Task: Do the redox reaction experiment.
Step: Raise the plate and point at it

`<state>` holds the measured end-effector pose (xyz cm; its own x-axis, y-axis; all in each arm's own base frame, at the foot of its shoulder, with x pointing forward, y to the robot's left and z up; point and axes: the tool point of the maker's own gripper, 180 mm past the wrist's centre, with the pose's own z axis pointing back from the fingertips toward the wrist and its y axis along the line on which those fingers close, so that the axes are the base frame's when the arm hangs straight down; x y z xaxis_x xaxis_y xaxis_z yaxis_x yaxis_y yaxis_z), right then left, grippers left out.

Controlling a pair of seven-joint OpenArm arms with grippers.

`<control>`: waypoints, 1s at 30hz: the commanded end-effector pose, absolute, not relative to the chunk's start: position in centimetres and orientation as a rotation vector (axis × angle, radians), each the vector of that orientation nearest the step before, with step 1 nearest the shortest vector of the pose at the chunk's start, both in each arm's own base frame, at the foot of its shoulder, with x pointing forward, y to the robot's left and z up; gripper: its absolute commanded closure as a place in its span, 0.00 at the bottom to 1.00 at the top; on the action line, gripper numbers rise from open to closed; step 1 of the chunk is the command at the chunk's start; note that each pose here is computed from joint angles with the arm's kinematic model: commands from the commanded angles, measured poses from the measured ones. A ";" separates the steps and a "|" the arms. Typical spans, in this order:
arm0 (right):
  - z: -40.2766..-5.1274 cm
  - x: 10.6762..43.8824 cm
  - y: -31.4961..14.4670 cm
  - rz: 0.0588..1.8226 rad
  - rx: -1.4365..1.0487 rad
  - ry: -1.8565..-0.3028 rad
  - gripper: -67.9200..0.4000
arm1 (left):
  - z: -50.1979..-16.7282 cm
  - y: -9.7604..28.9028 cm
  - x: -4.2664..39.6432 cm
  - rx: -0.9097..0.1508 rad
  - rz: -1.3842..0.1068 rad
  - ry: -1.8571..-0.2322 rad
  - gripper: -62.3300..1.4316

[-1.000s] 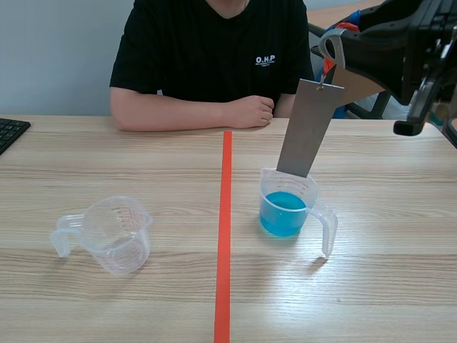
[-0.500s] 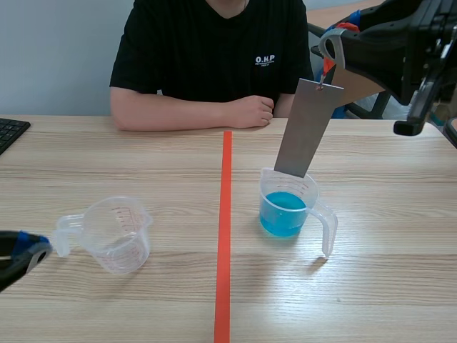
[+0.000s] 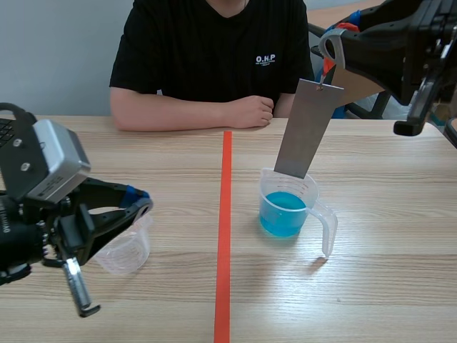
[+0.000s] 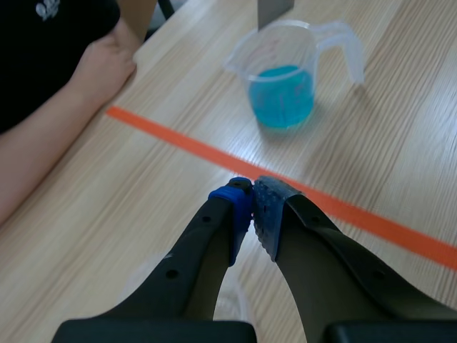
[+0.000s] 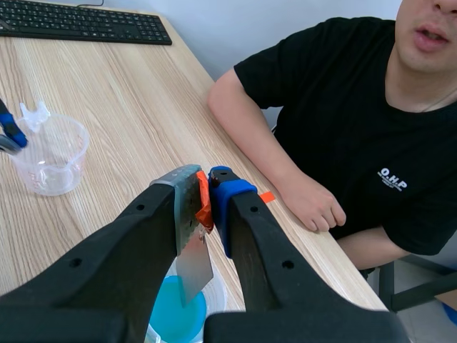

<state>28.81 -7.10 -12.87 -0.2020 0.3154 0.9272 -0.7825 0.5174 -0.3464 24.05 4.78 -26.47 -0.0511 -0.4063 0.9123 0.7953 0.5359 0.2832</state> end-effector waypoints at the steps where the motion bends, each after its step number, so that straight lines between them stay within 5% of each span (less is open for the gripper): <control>1: -11.6 28.7 -7.0 1.069 0.434 -1.491 0.97 | -26.4 4.2 24.6 -0.394 -0.999 -1.303 0.90; 30: -11.6 28.7 -7.0 1.069 0.434 -1.491 0.97 | -29.6 -4.4 31.9 -0.379 -0.956 -1.361 0.90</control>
<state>28.81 -7.10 -12.87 -0.2020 0.3154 0.9272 -0.7825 0.5174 -0.3464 31.32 -3.68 -31.09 -0.0409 -0.3862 0.9215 0.7612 0.5854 0.2792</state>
